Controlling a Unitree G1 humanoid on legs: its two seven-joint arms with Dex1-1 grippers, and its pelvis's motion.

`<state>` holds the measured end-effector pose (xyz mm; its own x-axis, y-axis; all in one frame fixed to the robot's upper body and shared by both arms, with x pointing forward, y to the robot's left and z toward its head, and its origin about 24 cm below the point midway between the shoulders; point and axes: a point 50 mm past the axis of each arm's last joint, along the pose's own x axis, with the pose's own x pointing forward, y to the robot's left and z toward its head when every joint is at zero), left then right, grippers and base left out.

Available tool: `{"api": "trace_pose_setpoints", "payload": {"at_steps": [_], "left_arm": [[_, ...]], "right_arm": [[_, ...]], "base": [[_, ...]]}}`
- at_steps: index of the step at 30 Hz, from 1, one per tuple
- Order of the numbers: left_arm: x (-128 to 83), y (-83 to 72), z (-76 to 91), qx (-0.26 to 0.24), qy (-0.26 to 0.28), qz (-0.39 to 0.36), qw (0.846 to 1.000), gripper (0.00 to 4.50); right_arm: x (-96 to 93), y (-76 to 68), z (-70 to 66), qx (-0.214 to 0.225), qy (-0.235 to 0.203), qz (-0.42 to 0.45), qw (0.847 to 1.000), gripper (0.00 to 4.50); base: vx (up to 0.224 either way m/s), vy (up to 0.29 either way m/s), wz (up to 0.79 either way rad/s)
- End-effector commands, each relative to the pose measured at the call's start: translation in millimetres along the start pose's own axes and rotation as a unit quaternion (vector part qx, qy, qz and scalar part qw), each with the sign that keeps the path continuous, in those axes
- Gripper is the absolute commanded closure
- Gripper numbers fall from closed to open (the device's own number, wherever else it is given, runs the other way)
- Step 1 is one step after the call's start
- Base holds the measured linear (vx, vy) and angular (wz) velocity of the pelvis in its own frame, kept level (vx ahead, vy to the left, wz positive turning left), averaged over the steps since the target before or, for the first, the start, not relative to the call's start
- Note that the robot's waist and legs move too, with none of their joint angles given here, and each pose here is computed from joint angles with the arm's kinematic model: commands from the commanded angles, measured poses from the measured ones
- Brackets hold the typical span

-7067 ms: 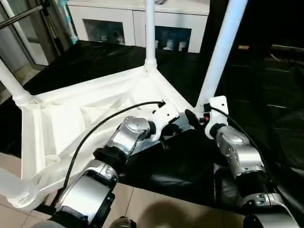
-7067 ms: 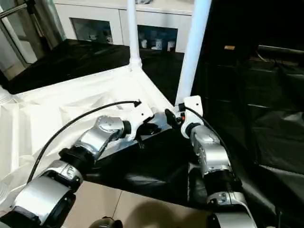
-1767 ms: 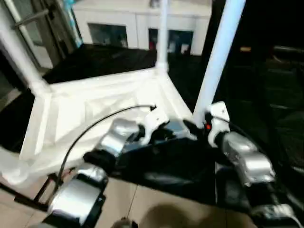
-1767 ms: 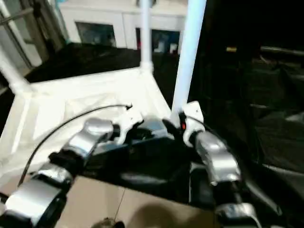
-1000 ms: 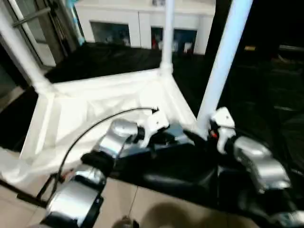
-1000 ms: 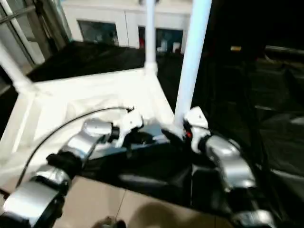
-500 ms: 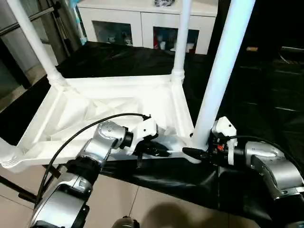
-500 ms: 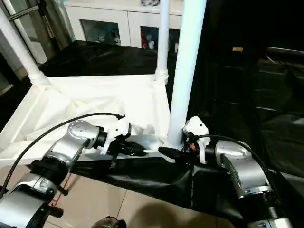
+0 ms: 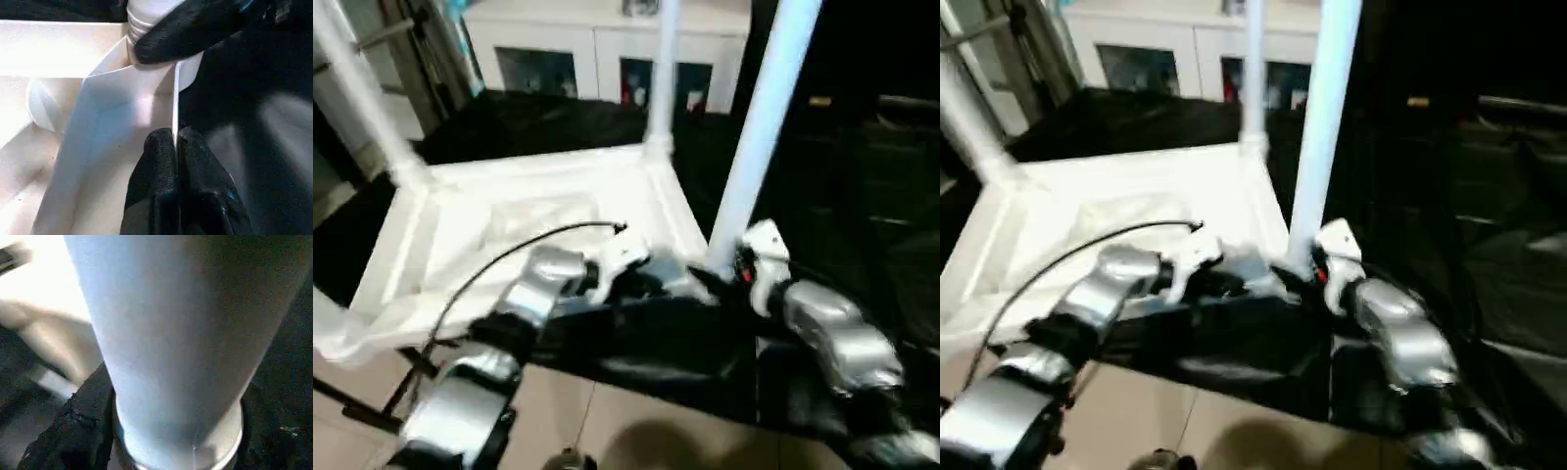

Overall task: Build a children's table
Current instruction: Rotate leg to tighten

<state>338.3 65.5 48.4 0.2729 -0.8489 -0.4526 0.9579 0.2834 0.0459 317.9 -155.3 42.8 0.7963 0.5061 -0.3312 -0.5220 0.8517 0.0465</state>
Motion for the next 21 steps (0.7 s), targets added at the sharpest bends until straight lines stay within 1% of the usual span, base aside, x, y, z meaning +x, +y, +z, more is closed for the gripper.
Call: {"api": "trace_pose_setpoints", "payload": {"at_steps": [1, 2, 4, 5, 6, 7, 8, 9, 10, 12, 13, 14, 15, 17, 19, 21], "left_arm": [[18, -3.1, 34.0, 0.022, -0.048, 0.01, 0.999, 4.5], [22, -2.4, 37.1, 0.018, -0.048, 0.025, 0.998, 4.5], [28, -1.2, 41.9, 0.011, -0.049, 0.05, 0.997, 4.5], [32, -0.6, 44.5, 0.009, -0.049, 0.065, 0.997, 4.5], [33, -0.5, 45.1, 0.008, -0.049, 0.069, 0.996, 4.5], [35, -0.8, 46.3, 0.011, -0.051, 0.071, 0.996, 4.5], [35, -2.0, 47.1, 0.013, -0.053, 0.066, 0.996, 4.5], [36, -2.9, 47.5, 0.015, -0.056, 0.061, 0.996, 4.5], [36, -3.8, 47.6, 0.019, -0.058, 0.055, 0.997, 4.5], [35, -5.8, 46.6, 0.027, -0.062, 0.039, 0.997, 4.5], [34, -6.9, 45.4, 0.032, -0.064, 0.028, 0.997, 4.5], [31, -8.3, 41.9, 0.038, -0.065, 0.011, 0.997, 4.5], [31, -8.3, 41.9, 0.038, -0.065, 0.011, 0.997, 4.5], [27, -9.5, 38.2, 0.044, -0.067, -0.009, 0.997, 4.5], [25, -10.1, 36.0, 0.048, -0.068, -0.02, 0.996, 4.5], [19, -12.3, 32.1, 0.053, -0.073, -0.048, 0.995, 4.5]], "right_arm": [[13.4, 14.7, -23.3, 0.03, 0.051, -0.019, 0.998, 1.78], [17.3, 15.8, -22.9, 0.038, 0.049, -0.034, 0.997, 1.78], [24.6, 18.3, -20.8, 0.036, 0.045, -0.064, 0.996, 1.78], [30.2, 22.1, -18.2, 0.034, 0.039, -0.069, 0.996, 1.78], [31.6, 23.5, -17.3, 0.036, 0.036, -0.067, 0.996, 1.78], [33.7, 27.1, -15.3, 0.05, 0.029, -0.055, 0.997, 1.22], [34.6, 29.5, -12.5, 0.056, 0.019, -0.044, 0.997, 1.22], [35.0, 31.4, -10.5, 0.069, 0.011, -0.033, 0.997, 1.08], [34.7, 32.4, -8.8, 0.072, 0.005, -0.023, 0.997, 1.02], [33.2, 31.8, -6.3, 0.058, -0.003, -0.014, 0.998, 0.79], [31.6, 31.2, -5.0, 0.043, -0.007, -0.007, 0.999, 0.7], [27.3, 30.8, -3.3, 0.017, -0.014, 0.018, 1.0, 0.7], [27.3, 30.8, -3.3, 0.017, -0.014, 0.018, 1.0, 0.7], [21.5, 30.9, -2.1, -0.008, -0.019, 0.056, 0.998, 0.7], [17.3, 30.5, -1.7, -0.021, -0.02, 0.079, 0.996, 0.7], [8.3, 30.1, -0.5, -0.037, -0.022, 0.124, 0.991, 0.7]], "base": [[0.0, 0.0, 0.0], [0.0, 0.0, 0.0], [0.0, 0.0, 0.0], [0.0, 0.0, 0.0], [0.0, 0.0, 0.0], [0.0, 0.0, 0.0], [0.0, 0.0, 0.0], [0.0, 0.0, 0.0], [0.0, 0.0, 0.0], [0.0, 0.0, 0.0], [0.0, 0.0, 0.0], [0.0, 0.0, 0.0], [0.0, 0.0, 0.0], [0.0, 0.0, 0.0], [0.0, 0.0, 0.0], [0.0, 0.0, 0.0]]}}
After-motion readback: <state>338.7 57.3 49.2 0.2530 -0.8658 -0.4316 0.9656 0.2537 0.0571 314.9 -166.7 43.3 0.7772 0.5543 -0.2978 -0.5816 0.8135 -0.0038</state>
